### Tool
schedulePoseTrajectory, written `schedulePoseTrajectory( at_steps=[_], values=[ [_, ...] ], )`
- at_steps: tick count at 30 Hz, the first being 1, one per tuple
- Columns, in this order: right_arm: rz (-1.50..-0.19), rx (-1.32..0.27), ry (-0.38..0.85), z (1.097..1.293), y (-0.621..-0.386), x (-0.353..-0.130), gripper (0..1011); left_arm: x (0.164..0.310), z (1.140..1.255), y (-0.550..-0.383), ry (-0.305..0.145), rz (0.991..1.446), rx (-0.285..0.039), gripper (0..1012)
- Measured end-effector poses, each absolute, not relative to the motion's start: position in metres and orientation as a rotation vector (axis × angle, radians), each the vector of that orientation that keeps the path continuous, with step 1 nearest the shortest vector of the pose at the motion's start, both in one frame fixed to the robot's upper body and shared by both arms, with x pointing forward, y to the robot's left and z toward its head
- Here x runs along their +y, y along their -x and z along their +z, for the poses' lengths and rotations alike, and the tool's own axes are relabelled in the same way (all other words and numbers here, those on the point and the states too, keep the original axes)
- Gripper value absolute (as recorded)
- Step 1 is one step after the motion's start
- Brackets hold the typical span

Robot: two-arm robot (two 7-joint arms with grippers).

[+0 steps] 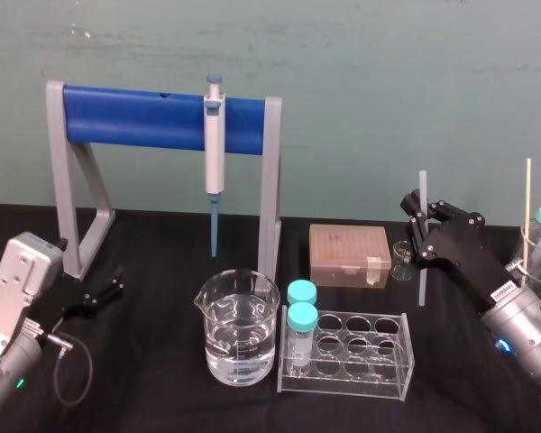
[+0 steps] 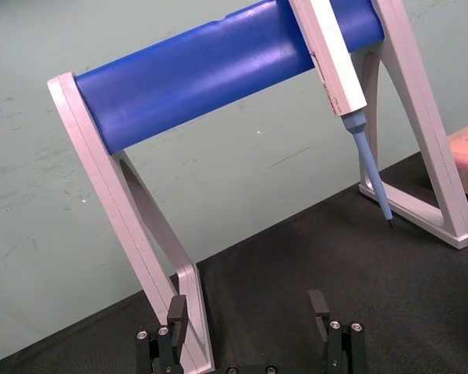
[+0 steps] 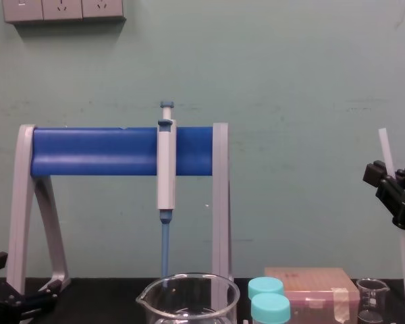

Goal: Pick up the stirring rod with one hand, then place it down.

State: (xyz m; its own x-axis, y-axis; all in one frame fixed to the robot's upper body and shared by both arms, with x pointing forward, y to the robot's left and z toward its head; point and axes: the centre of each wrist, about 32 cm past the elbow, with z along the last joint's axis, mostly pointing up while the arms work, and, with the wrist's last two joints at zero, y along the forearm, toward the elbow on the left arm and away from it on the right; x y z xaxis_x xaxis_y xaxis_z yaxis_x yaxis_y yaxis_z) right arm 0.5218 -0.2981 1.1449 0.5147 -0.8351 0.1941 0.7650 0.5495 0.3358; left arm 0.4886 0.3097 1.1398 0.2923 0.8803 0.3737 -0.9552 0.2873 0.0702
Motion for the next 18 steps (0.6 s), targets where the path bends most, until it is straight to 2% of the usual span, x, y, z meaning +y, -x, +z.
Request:
schedulePoseTrajectory(
  at_steps=[18],
  values=[
    [-0.967,-0.353,-0.220,1.1456,-0.5222,-0.2977,69,0.3097,1.1398,-0.4886,-0.305,1.248,-0.285,1000]
  ],
)
